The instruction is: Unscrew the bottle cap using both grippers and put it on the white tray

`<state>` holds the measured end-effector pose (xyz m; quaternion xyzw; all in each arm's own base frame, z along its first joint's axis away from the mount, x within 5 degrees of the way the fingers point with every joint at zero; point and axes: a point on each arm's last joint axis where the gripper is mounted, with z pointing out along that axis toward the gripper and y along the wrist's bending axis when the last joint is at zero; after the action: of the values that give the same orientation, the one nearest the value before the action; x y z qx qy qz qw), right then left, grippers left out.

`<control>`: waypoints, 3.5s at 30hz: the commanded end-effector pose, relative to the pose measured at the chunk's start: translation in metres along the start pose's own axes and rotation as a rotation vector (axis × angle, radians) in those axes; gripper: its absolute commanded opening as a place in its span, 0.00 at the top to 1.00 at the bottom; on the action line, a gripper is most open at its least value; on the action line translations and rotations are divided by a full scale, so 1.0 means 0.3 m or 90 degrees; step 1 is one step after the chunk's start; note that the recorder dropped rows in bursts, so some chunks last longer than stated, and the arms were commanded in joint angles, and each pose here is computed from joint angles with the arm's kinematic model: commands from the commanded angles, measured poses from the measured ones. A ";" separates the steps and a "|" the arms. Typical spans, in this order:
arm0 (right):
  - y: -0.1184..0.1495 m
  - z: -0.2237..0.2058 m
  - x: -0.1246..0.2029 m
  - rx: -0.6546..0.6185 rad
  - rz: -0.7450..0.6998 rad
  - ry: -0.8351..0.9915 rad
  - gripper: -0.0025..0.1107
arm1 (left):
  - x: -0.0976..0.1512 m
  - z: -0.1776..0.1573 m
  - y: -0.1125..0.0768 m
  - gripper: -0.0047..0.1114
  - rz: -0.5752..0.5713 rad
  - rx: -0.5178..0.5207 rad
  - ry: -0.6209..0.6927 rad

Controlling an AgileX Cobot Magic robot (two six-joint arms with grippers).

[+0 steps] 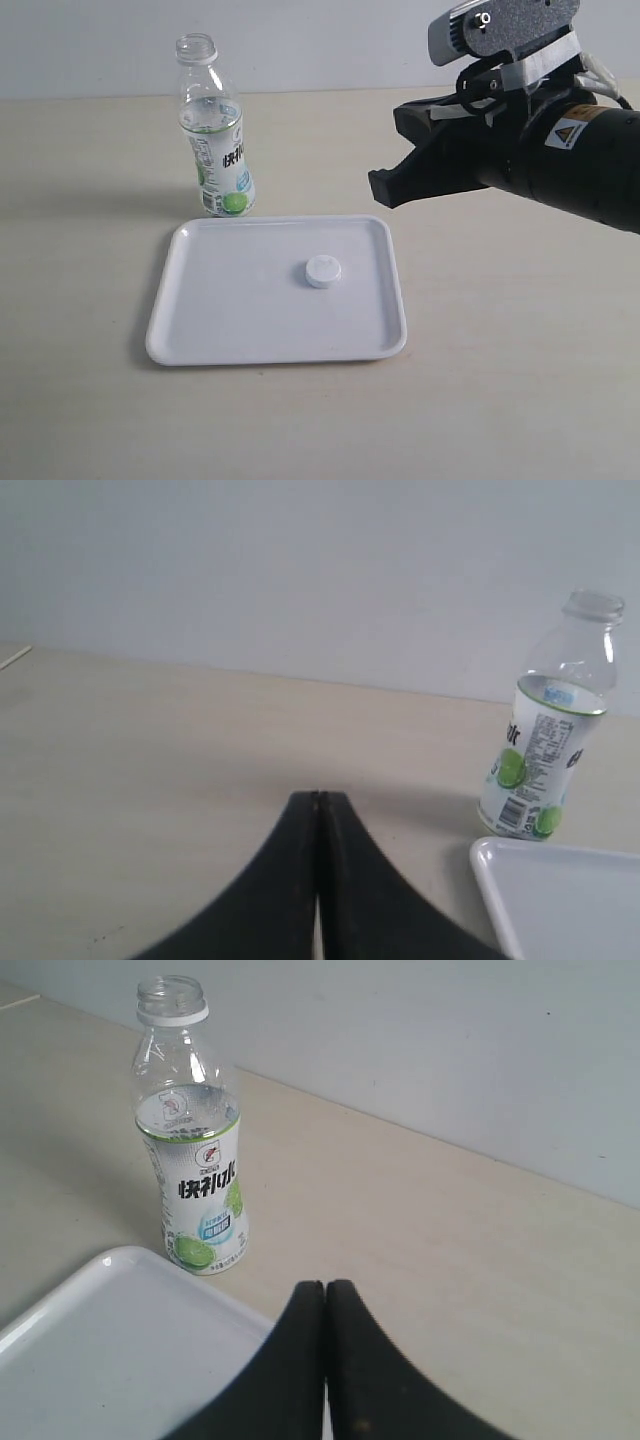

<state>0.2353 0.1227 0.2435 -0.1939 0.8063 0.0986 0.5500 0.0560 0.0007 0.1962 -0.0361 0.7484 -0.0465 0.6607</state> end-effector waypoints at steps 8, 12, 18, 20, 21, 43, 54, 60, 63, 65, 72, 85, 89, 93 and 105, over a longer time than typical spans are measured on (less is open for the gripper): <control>-0.001 -0.006 0.001 0.001 -0.004 -0.003 0.98 | 0.050 -0.003 0.017 0.96 -0.006 -0.035 0.091; -0.001 -0.006 0.001 0.001 -0.004 -0.003 0.98 | 0.053 -0.003 0.007 0.96 -0.063 -0.019 0.097; -0.001 -0.006 0.001 0.001 -0.004 -0.003 0.98 | 0.053 -0.003 0.008 0.96 -0.060 -0.020 0.097; -0.001 -0.006 0.001 0.001 -0.004 -0.003 0.98 | 0.053 -0.003 0.008 0.96 -0.060 -0.020 0.097; -0.001 -0.006 0.001 0.001 -0.004 -0.003 0.98 | 0.053 -0.003 0.008 0.96 -0.060 -0.020 0.097; -0.001 -0.006 0.001 0.001 -0.006 -0.003 0.98 | 0.053 -0.003 0.008 0.96 -0.060 -0.020 0.097; -0.052 -0.074 -0.009 0.037 0.074 -0.018 0.98 | 0.053 -0.003 0.008 0.96 -0.060 -0.020 0.097; -0.152 -0.192 -0.001 0.117 0.103 -0.069 0.98 | 0.053 -0.003 0.008 0.96 -0.060 -0.020 0.097; -0.194 -0.253 0.028 0.162 0.115 -0.085 0.98 | 0.053 -0.003 0.008 0.96 -0.060 -0.020 0.097; -0.218 -0.295 0.054 0.195 0.121 -0.095 0.98 | 0.053 -0.003 0.008 0.96 -0.060 -0.020 0.097; -0.258 -0.444 0.136 0.304 0.135 -0.152 0.98 | 0.053 -0.003 0.008 0.96 -0.060 -0.020 0.097; -0.194 -0.588 0.320 0.382 0.103 -0.250 0.98 | 0.053 -0.003 0.008 0.96 -0.060 -0.020 0.097; -0.182 -0.597 0.350 0.387 0.086 -0.265 0.98 | 0.053 -0.003 0.008 0.96 -0.060 -0.020 0.097; -0.170 -0.608 0.351 0.381 0.061 -0.269 0.98 | 0.053 -0.003 0.008 0.96 -0.060 -0.020 0.097; -0.132 -0.611 0.422 0.384 0.078 -0.159 0.98 | 0.053 -0.003 0.008 0.96 -0.058 -0.021 0.096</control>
<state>0.0564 -0.0089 0.2059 0.0436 0.7092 -0.0870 0.6983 0.0533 0.0011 0.1810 -0.0771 0.7952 -0.0679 0.5976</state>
